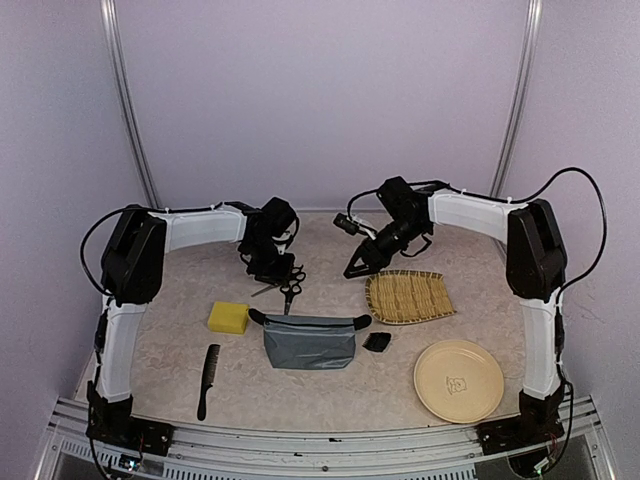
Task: Sort the hair-cutting tools
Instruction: Pick up the thinning scissors from the center of the board.
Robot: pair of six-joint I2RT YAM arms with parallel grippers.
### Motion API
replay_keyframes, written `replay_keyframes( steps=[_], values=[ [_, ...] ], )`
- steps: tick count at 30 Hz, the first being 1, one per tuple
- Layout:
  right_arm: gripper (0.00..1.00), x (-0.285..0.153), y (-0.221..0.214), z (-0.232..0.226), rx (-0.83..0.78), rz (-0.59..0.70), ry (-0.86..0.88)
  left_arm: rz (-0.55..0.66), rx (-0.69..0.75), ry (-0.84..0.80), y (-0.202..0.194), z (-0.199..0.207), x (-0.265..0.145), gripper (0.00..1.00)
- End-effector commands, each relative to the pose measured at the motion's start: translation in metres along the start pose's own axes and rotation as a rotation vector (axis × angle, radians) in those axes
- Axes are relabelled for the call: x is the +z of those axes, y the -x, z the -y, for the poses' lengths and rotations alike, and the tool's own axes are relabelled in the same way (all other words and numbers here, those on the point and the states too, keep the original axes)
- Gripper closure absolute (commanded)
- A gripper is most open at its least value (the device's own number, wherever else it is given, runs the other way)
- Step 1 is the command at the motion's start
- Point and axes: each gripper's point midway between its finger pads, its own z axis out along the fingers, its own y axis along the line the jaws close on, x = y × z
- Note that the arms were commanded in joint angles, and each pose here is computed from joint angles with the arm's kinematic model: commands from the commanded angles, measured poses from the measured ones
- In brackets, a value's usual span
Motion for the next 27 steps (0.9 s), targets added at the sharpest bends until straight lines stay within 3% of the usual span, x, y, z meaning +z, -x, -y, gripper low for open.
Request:
replay_keyframes(
  steps=[1,11,27],
  values=[
    [0.59,0.002,-0.002,-0.001,-0.016,0.002,-0.002,-0.008,-0.015,0.005,0.004,0.002,0.018,0.68],
    [0.61,0.005,-0.006,-0.003,-0.006,0.000,0.023,-0.049,0.048,0.036,-0.004,0.011,0.034,0.83],
    [0.61,0.005,-0.007,-0.006,-0.011,0.001,0.034,-0.141,0.170,0.149,-0.027,0.013,0.043,0.82]
  ],
)
